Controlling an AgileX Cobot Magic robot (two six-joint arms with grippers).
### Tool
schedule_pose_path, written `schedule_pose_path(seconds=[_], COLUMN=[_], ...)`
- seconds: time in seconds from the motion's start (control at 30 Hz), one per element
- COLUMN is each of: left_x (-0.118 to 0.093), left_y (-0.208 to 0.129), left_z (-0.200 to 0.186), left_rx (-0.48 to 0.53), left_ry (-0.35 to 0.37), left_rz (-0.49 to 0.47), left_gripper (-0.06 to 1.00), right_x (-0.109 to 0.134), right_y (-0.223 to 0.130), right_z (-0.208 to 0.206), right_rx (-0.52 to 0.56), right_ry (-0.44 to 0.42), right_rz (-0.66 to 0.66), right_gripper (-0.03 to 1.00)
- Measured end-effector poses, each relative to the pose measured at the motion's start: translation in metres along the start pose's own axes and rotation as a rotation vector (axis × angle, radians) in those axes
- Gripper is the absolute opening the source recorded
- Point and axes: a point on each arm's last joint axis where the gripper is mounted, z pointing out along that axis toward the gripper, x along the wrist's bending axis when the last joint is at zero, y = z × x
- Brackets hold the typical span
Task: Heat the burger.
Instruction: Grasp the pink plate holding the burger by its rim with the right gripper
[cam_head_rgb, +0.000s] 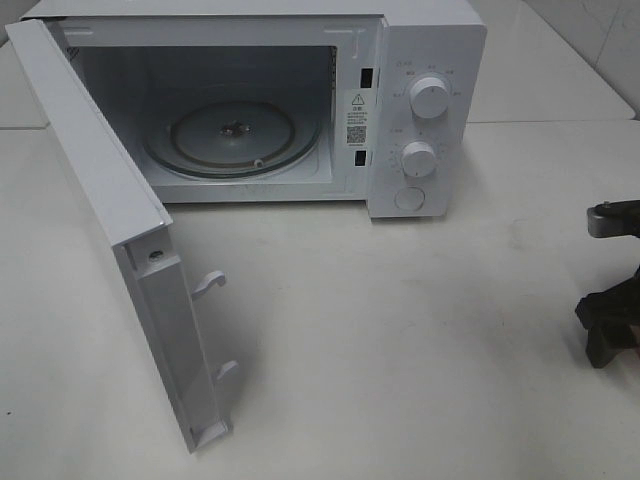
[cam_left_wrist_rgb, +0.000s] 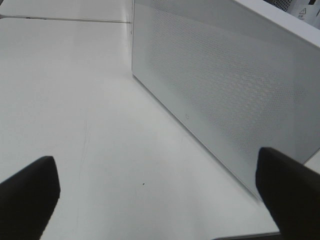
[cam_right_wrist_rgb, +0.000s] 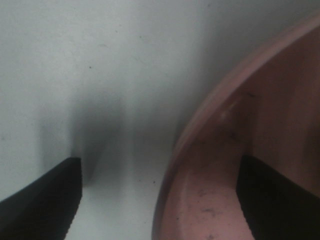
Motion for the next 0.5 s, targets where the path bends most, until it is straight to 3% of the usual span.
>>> schedule_pose_path(seconds=[0.2,0.23,0.27,0.3,0.33,0.37,0.43,0.5], left_x=[0.0,0.0,0.0,0.0,0.0,0.0,0.0,0.0], left_y=[0.0,0.0,0.0,0.0,0.0,0.0,0.0,0.0], left_z=[0.0,0.0,0.0,0.0,0.0,0.0,0.0,0.0], left_rx=[0.0,0.0,0.0,0.0,0.0,0.0,0.0,0.0], left_ry=[0.0,0.0,0.0,0.0,0.0,0.0,0.0,0.0], left_rz=[0.0,0.0,0.0,0.0,0.0,0.0,0.0,0.0], left_gripper=[0.99,0.99,0.99,0.99,0.99,0.99,0.99,0.99], right_x=[-0.0015,-0.0021,-0.0021,-0.0028,-0.0029,-0.0029,-0.0031,-0.0031], right_y=[0.0004,0.0003,0.0003,0.0002,0.0002,0.0002,-0.0002,-0.0003], right_z=[0.0003,0.0003,0.0003,0.0003,0.0003,0.0003,-0.0004,-0.0004], right_rx=[-0.004,-0.003,-0.003,-0.002,-0.002,-0.002,0.003,0.004], right_ry=[-0.016,-0.023,-0.023,-0.031,-0.032,-0.032,-0.033,-0.033], right_rz=[0.013,0.022,0.022,0.009,0.007,0.007,0.014,0.014], right_gripper=[0.61,0.49,0.49,0.35,0.28,0.28,0.17,0.17])
